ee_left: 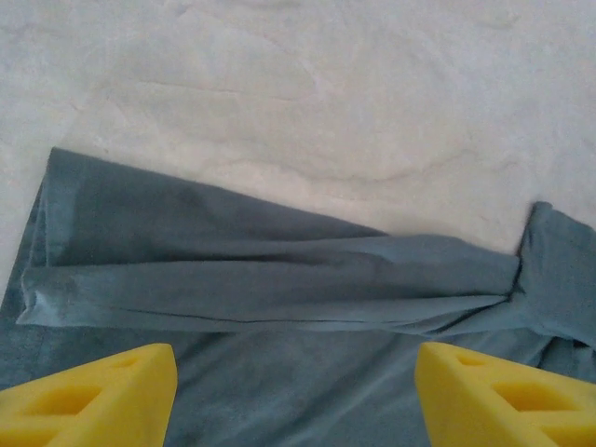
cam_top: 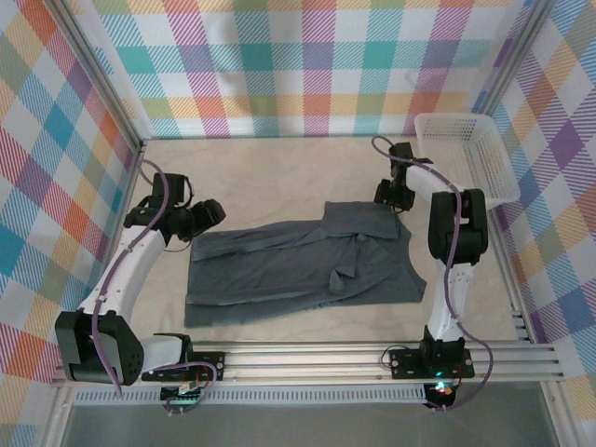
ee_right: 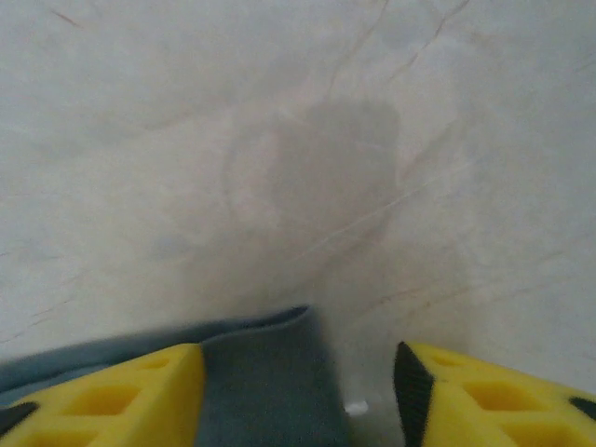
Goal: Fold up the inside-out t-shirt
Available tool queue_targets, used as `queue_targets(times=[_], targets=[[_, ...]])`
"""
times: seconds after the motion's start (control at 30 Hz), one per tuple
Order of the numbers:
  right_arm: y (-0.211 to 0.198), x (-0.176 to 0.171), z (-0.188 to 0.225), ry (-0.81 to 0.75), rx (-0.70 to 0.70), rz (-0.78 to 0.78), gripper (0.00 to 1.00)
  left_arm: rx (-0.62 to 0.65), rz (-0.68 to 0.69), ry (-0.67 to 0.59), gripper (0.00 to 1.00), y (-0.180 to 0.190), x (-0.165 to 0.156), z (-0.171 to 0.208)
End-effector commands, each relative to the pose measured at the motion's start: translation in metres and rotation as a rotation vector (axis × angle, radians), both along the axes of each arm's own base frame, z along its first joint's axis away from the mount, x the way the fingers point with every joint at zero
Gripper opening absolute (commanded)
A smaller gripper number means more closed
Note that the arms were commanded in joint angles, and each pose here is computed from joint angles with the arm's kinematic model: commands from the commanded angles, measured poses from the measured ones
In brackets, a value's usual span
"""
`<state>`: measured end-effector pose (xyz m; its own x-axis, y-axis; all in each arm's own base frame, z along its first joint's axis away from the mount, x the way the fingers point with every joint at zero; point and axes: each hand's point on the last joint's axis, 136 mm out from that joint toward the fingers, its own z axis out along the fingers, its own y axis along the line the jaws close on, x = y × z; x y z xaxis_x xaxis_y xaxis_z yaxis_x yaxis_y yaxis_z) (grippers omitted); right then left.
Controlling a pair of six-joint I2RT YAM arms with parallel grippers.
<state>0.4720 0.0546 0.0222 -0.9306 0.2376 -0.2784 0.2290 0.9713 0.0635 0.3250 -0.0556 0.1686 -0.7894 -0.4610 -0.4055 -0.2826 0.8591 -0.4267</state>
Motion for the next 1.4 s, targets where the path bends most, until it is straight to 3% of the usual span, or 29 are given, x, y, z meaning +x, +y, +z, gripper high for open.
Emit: queue_targets(times=[0.0,0.07,0.1,0.27,0.37,0.5,0.57,0.67,0.73,0.77,0.83,0.87,1.1,1.37], targets=[[0.029,0.0,0.003,0.013,0.065,0.09,0.23,0.02,-0.01,0.052,0.68,0.0,-0.01,-0.014],[0.031,0.003,0.007,0.005,0.077,0.094,0.02,0.02,-0.01,0.053,0.68,0.0,-0.009,-0.014],[0.032,0.004,0.012,-0.006,0.079,0.098,0.0,0.022,-0.008,0.054,0.68,0.0,-0.008,-0.014],[0.038,0.009,0.076,-0.144,0.118,0.126,0.0,0.035,-0.013,0.051,0.68,0.001,-0.004,-0.01],[0.042,-0.009,0.126,-0.265,0.174,0.124,0.0,0.032,-0.015,0.056,0.68,0.0,-0.003,-0.012],[0.031,-0.079,0.147,-0.4,0.23,0.009,0.0,0.023,-0.022,0.071,0.68,-0.002,-0.003,-0.017],[0.03,-0.127,0.138,-0.518,0.283,-0.035,0.0,0.027,-0.02,0.072,0.68,-0.001,-0.002,-0.019],[0.018,-0.192,0.095,-0.547,0.331,-0.108,0.0,0.035,-0.018,0.075,0.68,0.0,-0.001,-0.021],[0.014,-0.207,0.095,-0.556,0.321,-0.085,0.39,0.03,-0.022,0.067,0.69,-0.002,0.001,-0.02],[0.015,-0.209,0.103,-0.563,0.317,-0.061,0.57,0.027,-0.024,0.065,0.69,-0.003,0.002,-0.02],[0.021,-0.203,0.118,-0.568,0.311,-0.002,0.71,0.022,-0.036,0.061,0.69,-0.006,0.004,-0.018],[0.027,-0.197,0.124,-0.557,0.317,0.03,0.72,0.021,-0.038,0.058,0.69,-0.007,0.004,-0.017],[0.084,-0.131,0.097,-0.28,0.388,0.188,0.67,-0.012,-0.079,0.038,0.69,-0.023,-0.001,-0.011],[0.119,-0.081,0.042,-0.106,0.39,0.273,0.66,-0.02,-0.131,0.025,0.72,-0.032,-0.012,-0.003]])
